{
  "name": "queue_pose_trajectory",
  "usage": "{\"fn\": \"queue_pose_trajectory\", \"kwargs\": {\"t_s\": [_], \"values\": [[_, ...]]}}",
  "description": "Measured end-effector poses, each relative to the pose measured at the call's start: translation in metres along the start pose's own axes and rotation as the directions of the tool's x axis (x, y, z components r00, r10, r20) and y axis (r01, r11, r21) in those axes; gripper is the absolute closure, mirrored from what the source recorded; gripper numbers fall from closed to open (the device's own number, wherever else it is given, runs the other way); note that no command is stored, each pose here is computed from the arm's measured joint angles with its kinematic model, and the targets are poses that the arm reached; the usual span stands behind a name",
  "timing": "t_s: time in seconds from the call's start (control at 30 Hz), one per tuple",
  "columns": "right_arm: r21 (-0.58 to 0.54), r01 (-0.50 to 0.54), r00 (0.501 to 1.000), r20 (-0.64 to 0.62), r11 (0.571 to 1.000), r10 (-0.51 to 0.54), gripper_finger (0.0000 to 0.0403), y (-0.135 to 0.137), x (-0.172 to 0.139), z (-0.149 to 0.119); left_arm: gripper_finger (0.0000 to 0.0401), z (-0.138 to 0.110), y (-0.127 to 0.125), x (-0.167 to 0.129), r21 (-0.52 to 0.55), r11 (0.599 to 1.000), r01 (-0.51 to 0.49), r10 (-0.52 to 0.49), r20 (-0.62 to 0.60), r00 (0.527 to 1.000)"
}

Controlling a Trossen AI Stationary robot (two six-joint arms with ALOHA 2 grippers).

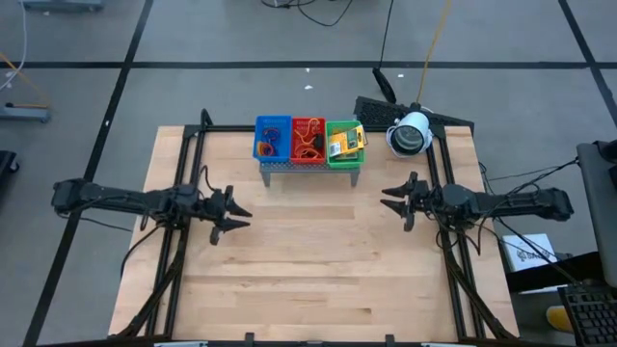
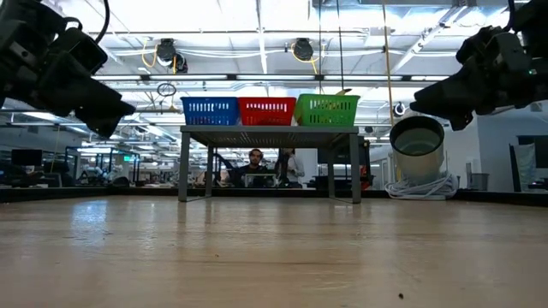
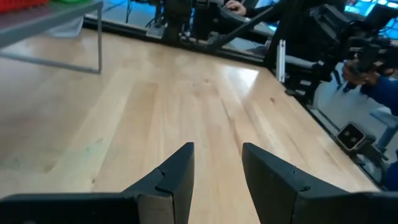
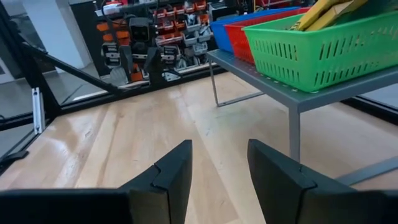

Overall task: Pick & Place Office Desk Supplies
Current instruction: Return to Home Position

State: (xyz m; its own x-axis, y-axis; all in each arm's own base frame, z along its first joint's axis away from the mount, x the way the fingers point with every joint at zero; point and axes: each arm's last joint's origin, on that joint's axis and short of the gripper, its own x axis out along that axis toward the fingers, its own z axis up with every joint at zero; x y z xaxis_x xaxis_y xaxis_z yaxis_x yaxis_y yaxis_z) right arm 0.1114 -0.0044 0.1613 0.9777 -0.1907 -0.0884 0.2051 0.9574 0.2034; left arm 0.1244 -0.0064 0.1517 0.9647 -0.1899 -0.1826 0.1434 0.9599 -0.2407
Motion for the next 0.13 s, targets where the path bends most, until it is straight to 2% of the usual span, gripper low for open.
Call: {"fn": "queue_pose_trajectory", "kwargs": {"t_s": [0.13], "values": [[-0.004, 0.003, 1.000, -0.012, 1.000, -0.003, 0.0259, -0.0004, 0.0000, -0.0012, 0.0256, -0.0032, -0.0004, 0.0002, -0.016, 1.000, -0.023, 0.022, -0.027, 0.999]]}}
